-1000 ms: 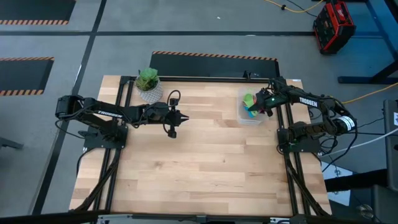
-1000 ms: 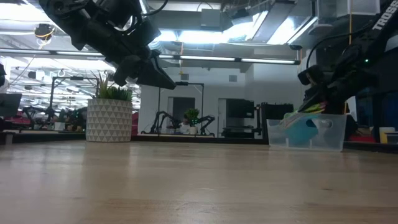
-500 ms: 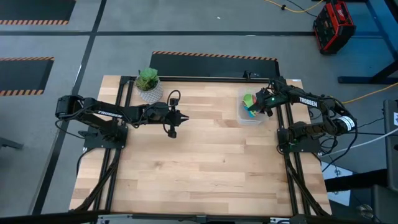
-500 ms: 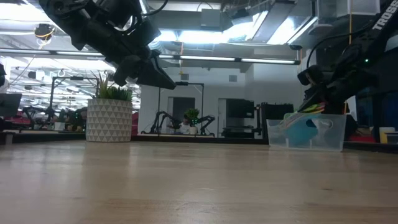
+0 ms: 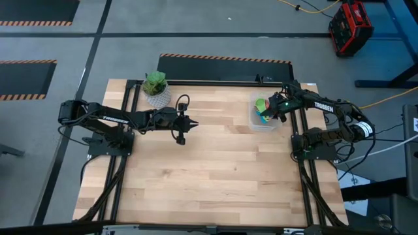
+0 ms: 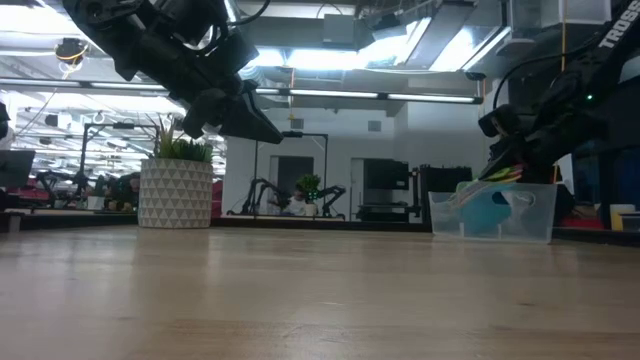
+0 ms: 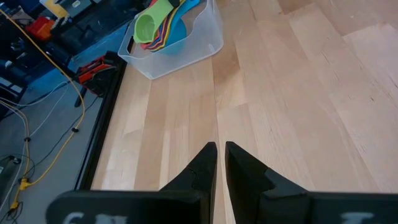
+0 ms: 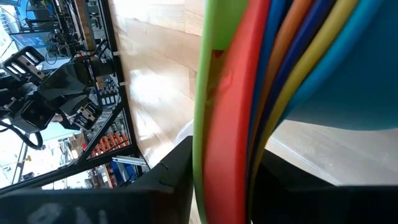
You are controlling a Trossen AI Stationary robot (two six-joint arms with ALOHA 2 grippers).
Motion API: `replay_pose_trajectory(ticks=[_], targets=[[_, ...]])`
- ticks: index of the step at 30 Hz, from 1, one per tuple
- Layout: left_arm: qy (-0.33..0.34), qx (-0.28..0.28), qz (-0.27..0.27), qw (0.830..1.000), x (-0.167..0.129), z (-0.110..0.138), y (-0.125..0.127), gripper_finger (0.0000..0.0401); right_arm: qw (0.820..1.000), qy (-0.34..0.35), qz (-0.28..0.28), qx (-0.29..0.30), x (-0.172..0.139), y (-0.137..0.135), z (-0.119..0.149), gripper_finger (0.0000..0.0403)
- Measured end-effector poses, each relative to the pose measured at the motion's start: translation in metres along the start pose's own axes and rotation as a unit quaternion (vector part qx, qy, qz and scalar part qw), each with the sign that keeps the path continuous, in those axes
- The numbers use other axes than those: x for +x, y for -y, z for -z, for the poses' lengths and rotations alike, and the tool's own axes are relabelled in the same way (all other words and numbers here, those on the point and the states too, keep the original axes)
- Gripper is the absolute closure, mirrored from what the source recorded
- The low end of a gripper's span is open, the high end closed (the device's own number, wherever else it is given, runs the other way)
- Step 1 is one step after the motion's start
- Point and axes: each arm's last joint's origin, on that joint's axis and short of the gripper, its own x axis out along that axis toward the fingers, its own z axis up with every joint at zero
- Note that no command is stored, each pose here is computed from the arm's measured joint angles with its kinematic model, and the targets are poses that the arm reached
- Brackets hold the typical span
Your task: Nest measuring cups in basket
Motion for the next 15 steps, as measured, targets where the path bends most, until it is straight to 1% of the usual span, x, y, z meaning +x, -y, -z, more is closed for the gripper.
replay_pose_trajectory(ticks=[15], targets=[[0.0, 0.0, 0.0, 1.0, 0.0, 0.0, -0.0001, 0.0374, 1.0, 0.0, 0.0, -0.003, 0.0001, 0.0002, 0.0, 0.0286]])
